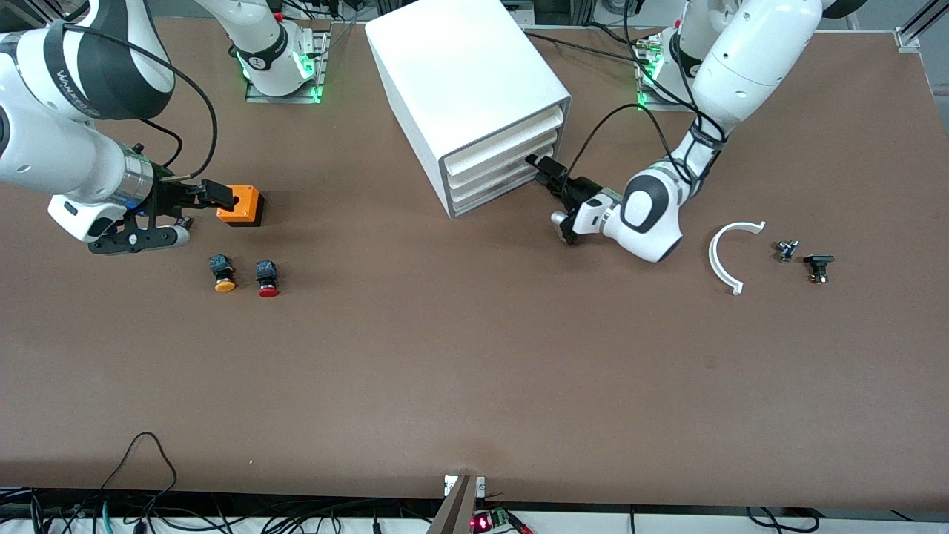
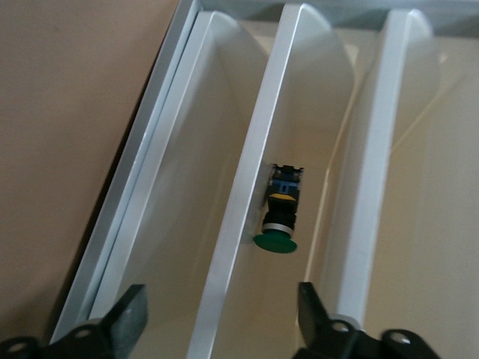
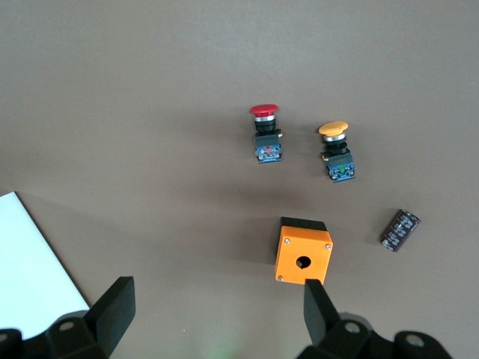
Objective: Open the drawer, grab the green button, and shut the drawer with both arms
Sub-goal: 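Pull the drawer open with the left gripper while the right gripper approaches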
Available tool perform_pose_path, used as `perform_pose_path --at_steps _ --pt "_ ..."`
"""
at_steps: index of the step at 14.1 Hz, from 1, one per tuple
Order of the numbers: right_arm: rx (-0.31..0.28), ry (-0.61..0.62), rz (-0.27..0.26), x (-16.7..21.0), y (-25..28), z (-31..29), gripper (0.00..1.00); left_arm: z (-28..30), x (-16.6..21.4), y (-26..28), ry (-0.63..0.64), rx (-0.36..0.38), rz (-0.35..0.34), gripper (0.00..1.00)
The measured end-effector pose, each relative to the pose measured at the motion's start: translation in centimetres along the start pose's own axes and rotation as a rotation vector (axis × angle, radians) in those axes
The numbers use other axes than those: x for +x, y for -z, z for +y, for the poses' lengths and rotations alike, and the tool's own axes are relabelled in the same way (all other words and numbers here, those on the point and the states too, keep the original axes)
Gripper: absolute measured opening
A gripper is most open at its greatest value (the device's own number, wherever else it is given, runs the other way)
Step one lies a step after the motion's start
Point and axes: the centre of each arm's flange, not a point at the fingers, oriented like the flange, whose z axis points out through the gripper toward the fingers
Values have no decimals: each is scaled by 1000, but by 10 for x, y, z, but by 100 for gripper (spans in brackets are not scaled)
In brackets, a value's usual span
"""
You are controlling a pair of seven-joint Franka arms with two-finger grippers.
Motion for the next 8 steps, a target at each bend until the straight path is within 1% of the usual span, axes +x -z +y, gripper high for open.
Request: perform_pose_path --at_steps 1,2,3,4,5,6,7,8 --pt "0 11 5 2 0 -6 100 0 0 -10 3 9 6 85" --pt "-2 28 11 3 2 -16 100 0 0 -19 9 11 12 78" --pt "-5 49 19 4 4 -28 100 -1 -1 -27 14 11 12 66" --pt "-9 69 26 4 7 -41 100 -3 -3 -32 21 13 14 65" --pt "-10 84 30 6 8 -51 100 -4 -5 -36 28 9 11 59" --pt "-11 93 33 8 9 -56 100 -5 -7 -39 35 3 10 59" --pt "-10 99 35 12 8 -59 100 -6 -8 -41 40 -2 10 54" --pt "-9 108 36 17 7 -65 100 -7 -10 -43 43 -5 7 41"
